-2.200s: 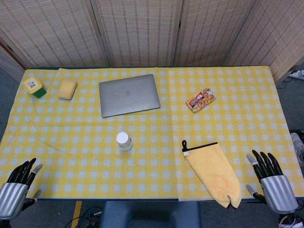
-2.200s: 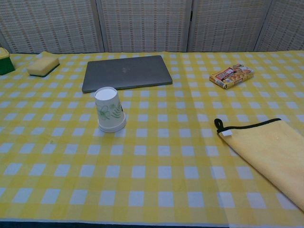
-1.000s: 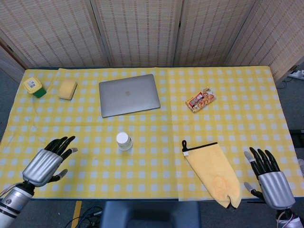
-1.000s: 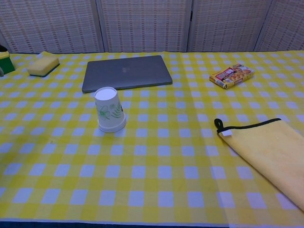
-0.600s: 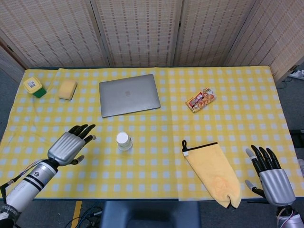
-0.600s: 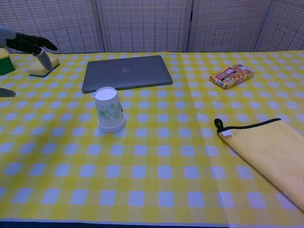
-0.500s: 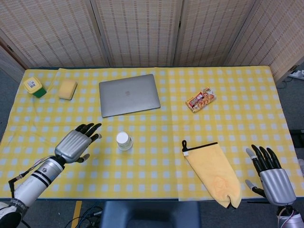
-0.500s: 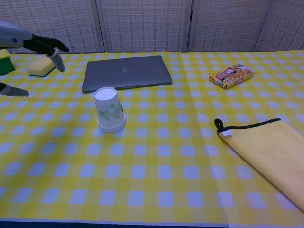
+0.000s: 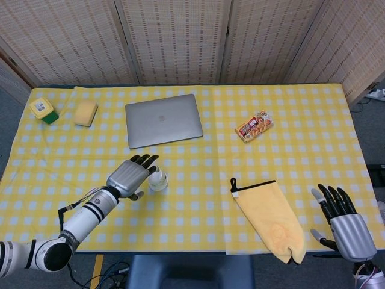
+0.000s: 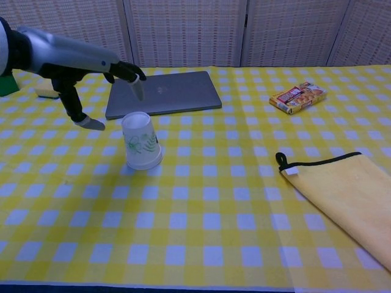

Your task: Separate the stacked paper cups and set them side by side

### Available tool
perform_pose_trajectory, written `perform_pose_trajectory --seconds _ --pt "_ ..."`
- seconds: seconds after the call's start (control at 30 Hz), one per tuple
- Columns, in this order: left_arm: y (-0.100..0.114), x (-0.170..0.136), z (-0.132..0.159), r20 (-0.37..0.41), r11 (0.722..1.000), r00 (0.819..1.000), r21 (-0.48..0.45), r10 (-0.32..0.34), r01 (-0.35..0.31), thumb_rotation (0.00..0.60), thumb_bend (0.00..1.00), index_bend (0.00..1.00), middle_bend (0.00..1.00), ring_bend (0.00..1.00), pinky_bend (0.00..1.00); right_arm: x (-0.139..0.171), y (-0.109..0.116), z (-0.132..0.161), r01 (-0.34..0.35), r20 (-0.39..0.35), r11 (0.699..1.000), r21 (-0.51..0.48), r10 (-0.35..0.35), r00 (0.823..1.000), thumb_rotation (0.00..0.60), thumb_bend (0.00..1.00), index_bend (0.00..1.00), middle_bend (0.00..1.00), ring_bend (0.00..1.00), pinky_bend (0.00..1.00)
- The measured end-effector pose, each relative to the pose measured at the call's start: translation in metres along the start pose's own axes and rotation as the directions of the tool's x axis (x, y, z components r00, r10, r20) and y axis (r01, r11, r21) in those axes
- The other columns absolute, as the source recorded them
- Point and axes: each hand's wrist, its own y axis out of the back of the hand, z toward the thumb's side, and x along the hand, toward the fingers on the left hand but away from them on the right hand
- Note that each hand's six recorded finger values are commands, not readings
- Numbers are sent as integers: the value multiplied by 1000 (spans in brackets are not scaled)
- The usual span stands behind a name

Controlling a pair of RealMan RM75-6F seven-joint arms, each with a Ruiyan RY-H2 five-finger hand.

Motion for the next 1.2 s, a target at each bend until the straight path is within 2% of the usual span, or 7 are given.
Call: perform_pose_trajectory --seconds 0.27,0.4,0.73,1.2 --pt "6 27 1 -33 1000 999 12 -5 5 600 335 202 0 0 157 0 2 -3 1 -2 1000 -8 -1 1000 600 195 0 0 0 0" --pt "2 35 -4 -55 999 998 30 -21 23 600 334 203 0 0 157 0 4 -5 7 6 1000 -10 -7 1000 600 195 0 0 0 0" --pt "-10 41 -5 -69 996 996 66 -50 54 600 335 210 0 0 157 -1 5 -6 10 9 1000 -13 -10 1000 600 195 0 0 0 0" --pt "-17 52 -6 -72 996 995 51 -68 72 600 334 251 0 0 157 -1 7 -8 16 15 1000 -14 -15 1000 600 195 0 0 0 0"
